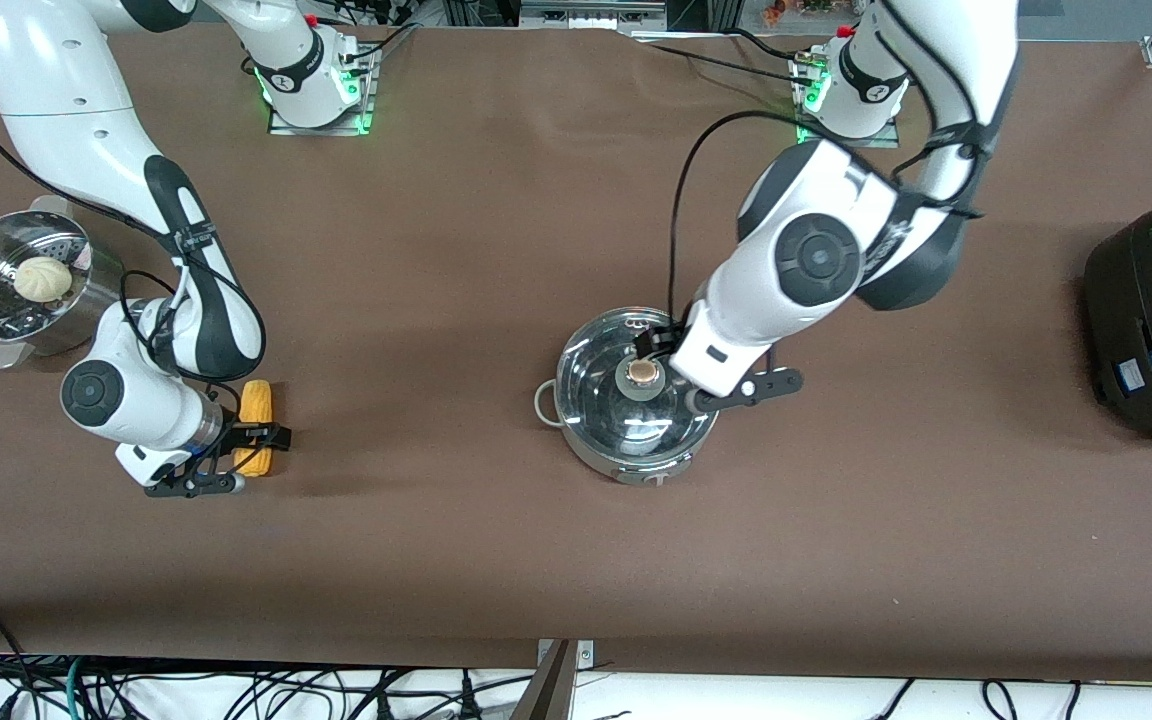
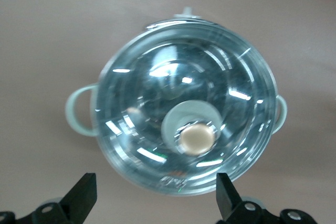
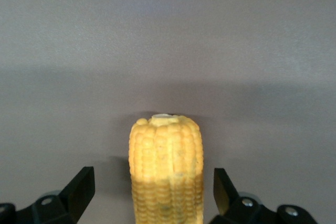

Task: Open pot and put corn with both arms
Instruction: 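Grasp the corn with the right gripper while the left gripper grasps the knob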

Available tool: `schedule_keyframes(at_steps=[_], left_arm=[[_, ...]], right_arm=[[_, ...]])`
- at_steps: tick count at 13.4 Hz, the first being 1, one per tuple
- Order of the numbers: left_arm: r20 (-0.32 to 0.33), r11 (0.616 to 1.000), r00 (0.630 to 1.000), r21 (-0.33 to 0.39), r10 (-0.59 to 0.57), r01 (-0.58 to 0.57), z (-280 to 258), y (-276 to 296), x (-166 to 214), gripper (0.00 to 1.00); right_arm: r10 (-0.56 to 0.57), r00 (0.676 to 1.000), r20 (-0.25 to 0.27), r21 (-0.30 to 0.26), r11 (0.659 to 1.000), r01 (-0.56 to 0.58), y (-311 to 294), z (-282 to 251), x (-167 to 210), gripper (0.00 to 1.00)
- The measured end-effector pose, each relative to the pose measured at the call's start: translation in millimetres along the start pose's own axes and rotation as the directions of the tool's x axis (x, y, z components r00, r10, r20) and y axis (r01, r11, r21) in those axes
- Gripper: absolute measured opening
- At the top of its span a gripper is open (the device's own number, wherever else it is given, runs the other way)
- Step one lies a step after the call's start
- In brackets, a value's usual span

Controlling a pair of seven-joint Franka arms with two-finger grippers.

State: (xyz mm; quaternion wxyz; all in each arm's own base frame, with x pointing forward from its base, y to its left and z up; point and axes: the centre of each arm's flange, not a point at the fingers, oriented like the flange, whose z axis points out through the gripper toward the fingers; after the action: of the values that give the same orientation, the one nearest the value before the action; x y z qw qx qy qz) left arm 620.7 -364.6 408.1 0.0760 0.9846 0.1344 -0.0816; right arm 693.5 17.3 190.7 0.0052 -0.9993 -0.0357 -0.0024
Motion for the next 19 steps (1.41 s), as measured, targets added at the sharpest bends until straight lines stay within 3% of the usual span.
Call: schedule_keyframes(at_steps=[5,8,12,14,16,17,18,19], left_arm=[[-0.023,0.999,1.0,0.034,-0.009,0.009,42.5,20.6,-6.0,1.0],[-0.039,1.0,0.999,0.019,-0.024,0.025,56.0,27.4,-4.6,1.0],[-0.05,0.999,0.998,0.025,-0.023,0.024,65.7,28.2,-1.4,0.93],[-0.052,0.999,0.998,0.026,-0.023,0.025,65.8,27.8,-0.6,0.9],[-0.051,0.999,0.998,0.027,-0.024,0.025,66.9,27.6,-0.2,0.77],[-0.05,0.999,0.998,0.028,-0.024,0.026,68.3,27.5,0.2,0.77],[-0.048,0.999,0.999,0.03,-0.025,0.026,70.0,27.4,0.6,0.69],[-0.047,0.999,0.999,0.031,-0.025,0.026,71.2,27.3,0.9,0.69]], right_arm=[[0.0,1.0,-0.001,0.0,1.0,0.0,-0.2,2.9,-1.8,1.0],[-0.001,1.0,0.0,0.0,1.0,0.001,-0.2,3.3,-2.1,0.96],[-0.003,1.0,0.001,0.0,1.0,0.003,-0.4,3.4,-2.5,0.51],[-0.004,1.0,0.004,0.001,1.0,0.004,-1.6,1.8,-2.4,0.46],[-0.01,1.0,0.008,0.006,1.0,0.01,-5.7,-1.6,-1.0,0.44],[-0.011,1.0,0.01,0.007,1.0,0.011,-7.0,-5.9,0.2,0.4],[-0.012,1.0,0.009,0.007,1.0,0.012,-7.6,-12.3,1.6,0.35],[-0.013,1.0,0.007,0.006,1.0,0.013,-7.7,-21.6,3.5,0.35]])
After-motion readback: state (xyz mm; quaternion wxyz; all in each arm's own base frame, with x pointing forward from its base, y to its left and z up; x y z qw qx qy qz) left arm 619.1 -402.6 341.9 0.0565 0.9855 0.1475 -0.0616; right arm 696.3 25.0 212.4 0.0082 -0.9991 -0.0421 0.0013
